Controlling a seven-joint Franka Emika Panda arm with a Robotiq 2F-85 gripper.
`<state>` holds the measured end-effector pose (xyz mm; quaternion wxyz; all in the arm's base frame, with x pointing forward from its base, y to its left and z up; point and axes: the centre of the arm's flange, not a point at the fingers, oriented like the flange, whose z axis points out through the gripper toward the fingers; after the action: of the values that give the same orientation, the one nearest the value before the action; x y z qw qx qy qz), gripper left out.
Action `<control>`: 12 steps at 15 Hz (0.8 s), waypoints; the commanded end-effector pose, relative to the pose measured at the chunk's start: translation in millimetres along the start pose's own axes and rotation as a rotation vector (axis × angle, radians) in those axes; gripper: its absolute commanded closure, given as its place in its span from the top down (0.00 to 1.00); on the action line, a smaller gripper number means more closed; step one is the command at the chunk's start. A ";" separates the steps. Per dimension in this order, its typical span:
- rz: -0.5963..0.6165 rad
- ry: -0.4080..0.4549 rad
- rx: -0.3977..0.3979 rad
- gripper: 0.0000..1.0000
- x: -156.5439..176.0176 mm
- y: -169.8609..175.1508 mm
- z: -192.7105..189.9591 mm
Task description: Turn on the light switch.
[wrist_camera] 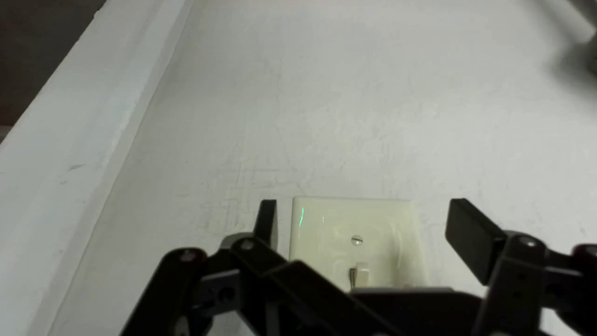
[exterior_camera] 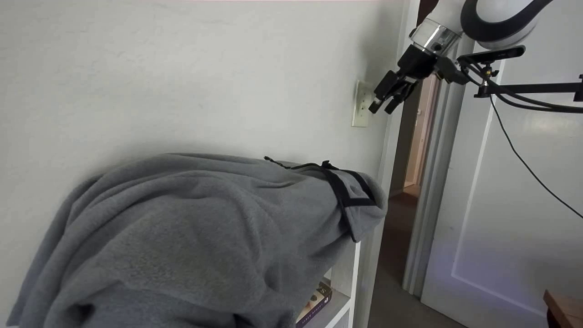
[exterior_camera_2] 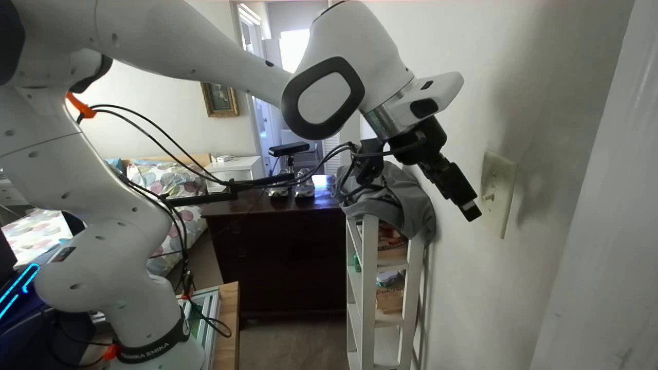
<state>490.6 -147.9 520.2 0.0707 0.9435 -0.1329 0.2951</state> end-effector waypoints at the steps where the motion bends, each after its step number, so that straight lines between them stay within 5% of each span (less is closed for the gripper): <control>1: 0.016 0.017 -0.020 0.92 17.3 -8.2 5.5; 6: 0.030 0.022 -0.022 0.76 24.5 -9.8 9.9; 7: 0.031 0.022 -0.024 0.56 25.7 -9.8 10.6; 12: 0.037 0.025 -0.024 0.50 28.6 -9.5 12.0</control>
<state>513.6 -149.3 523.6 0.0710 0.9398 -0.1456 0.3008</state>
